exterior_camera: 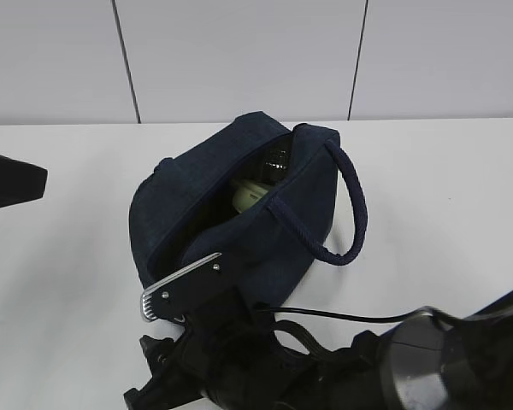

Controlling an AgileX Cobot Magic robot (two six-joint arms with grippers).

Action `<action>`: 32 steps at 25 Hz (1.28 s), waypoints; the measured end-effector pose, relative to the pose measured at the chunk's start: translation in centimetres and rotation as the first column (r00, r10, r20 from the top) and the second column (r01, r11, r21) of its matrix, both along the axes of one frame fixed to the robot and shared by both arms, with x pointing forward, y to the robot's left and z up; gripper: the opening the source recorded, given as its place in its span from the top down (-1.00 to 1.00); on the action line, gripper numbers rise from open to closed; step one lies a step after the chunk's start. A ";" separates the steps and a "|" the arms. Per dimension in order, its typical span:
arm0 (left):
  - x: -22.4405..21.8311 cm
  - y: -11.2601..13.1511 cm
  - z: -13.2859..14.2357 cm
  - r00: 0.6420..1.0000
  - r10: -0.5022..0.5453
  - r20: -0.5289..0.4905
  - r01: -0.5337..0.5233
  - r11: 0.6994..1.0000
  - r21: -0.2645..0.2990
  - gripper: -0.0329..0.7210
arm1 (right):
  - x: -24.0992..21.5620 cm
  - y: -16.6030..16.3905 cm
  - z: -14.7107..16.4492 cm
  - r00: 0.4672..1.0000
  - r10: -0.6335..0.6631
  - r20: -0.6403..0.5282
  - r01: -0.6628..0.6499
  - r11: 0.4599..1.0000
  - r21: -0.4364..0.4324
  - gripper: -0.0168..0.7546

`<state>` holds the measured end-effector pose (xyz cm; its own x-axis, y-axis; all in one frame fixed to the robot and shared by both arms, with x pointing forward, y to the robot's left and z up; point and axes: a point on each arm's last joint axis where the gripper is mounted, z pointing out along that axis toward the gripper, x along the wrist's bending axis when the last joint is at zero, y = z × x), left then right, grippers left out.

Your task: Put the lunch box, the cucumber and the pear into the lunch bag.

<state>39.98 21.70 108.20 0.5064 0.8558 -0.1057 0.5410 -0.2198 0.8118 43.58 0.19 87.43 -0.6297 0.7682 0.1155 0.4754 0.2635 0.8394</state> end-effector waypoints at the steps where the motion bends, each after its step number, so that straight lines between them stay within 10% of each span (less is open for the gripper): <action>1: 0.0 0.0 0.0 1.000 0.000 0.000 0.000 1.000 0.000 0.28 | 0.0 0.0 0.0 1.000 -0.001 0.004 0.001 1.000 0.003 -0.08; 13: 0.0 0.0 0.0 1.000 0.000 0.000 0.000 1.000 0.000 0.28 | 0.1 0.0 0.2 1.000 0.001 0.032 -0.001 1.000 0.006 0.06; 32: 0.0 0.0 0.0 1.000 0.000 0.000 0.000 1.000 0.000 0.28 | 0.4 -0.8 0.2 0.997 -0.070 0.028 0.072 0.996 -0.055 0.85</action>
<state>39.98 21.70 108.20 0.5064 0.8558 -0.1057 0.5410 -0.2198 0.8118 44.02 -0.58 87.61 -0.5757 0.8158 0.0551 0.4728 0.2772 0.8364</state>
